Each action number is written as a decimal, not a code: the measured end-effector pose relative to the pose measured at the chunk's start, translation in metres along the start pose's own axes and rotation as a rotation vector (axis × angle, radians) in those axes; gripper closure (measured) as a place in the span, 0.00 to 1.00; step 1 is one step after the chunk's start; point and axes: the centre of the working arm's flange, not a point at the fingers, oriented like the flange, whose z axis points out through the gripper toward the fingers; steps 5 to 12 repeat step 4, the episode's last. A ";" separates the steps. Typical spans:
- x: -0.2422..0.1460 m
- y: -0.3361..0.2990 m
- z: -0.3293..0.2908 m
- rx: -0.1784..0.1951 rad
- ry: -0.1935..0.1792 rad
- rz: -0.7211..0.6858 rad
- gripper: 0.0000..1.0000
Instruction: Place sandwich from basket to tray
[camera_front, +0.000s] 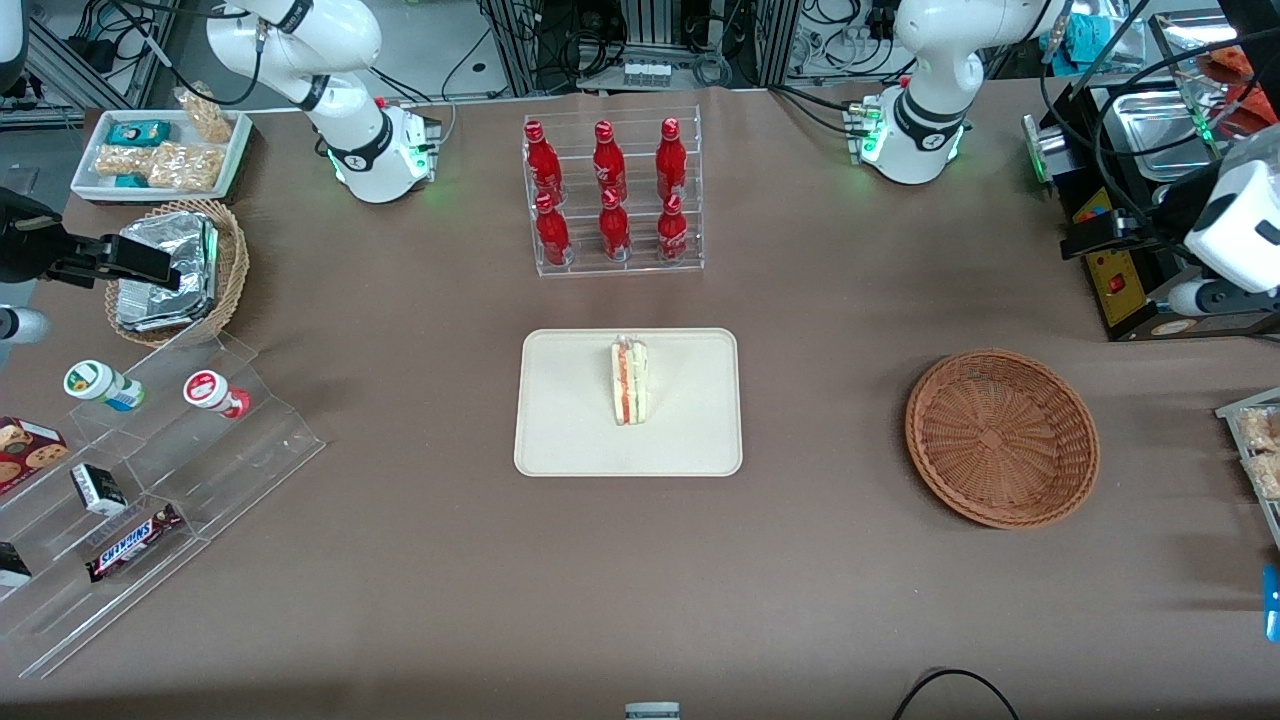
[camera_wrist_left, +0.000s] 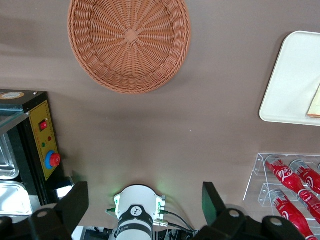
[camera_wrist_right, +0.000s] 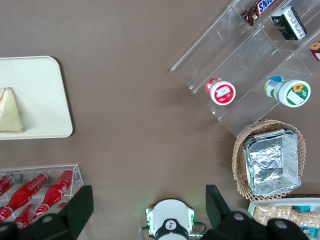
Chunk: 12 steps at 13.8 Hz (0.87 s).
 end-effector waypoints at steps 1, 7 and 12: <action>0.000 0.002 0.000 0.000 0.006 0.003 0.00; 0.003 -0.001 0.000 -0.003 0.015 -0.001 0.00; 0.003 -0.001 0.000 -0.003 0.015 -0.001 0.00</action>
